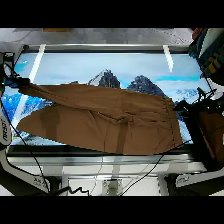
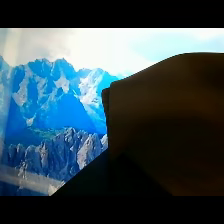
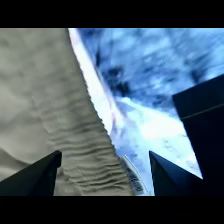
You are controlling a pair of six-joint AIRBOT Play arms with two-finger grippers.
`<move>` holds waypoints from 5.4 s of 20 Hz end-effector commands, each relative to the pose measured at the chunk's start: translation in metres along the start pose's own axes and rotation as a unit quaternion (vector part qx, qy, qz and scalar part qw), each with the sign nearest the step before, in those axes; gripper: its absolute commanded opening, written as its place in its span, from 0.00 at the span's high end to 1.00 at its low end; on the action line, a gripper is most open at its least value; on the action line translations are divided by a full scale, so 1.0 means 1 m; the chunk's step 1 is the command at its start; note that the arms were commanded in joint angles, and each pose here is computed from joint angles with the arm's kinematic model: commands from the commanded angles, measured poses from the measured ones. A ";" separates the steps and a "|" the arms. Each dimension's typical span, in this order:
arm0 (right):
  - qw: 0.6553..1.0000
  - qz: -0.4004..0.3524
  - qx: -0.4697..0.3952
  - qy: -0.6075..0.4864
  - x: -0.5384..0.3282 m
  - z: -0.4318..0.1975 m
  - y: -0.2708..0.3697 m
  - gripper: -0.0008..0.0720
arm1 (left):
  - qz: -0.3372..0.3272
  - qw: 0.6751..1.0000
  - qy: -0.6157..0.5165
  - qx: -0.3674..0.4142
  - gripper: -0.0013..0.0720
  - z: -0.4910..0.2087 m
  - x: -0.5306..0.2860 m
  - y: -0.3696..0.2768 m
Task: Fold the clothes and pants, and hang the long-sleeved shirts on hangers.
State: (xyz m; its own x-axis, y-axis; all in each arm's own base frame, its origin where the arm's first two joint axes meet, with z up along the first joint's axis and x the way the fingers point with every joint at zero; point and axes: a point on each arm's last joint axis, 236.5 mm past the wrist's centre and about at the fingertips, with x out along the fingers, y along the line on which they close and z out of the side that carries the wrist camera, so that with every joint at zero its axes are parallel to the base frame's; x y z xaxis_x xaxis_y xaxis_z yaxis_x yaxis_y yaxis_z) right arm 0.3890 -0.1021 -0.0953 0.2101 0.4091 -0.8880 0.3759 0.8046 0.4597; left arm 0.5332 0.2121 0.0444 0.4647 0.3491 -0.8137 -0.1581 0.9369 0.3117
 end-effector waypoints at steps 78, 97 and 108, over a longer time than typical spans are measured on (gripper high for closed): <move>0.966 -0.036 -0.147 -0.209 -0.181 -0.039 0.069 0.95 | -0.223 0.892 0.060 -0.388 0.33 -0.293 0.000 -0.019; 0.980 -0.050 0.111 -0.160 -0.077 -0.199 -0.004 0.19 | -0.212 0.927 0.021 -0.308 0.95 -0.269 0.004 -0.012; 0.939 -0.025 0.281 -0.197 -0.044 -0.139 -0.047 0.30 | -0.208 0.928 0.019 -0.309 0.95 -0.269 0.005 -0.009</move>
State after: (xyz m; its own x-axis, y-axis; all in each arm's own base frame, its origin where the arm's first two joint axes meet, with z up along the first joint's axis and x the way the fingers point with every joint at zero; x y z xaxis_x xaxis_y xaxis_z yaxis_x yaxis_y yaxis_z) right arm 0.2217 -0.0860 -0.0672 0.4283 0.1138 -0.8964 0.7661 0.4803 0.4270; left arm 0.3025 0.2070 -0.0949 0.5664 -0.0647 -0.8216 -0.4437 0.8162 -0.3701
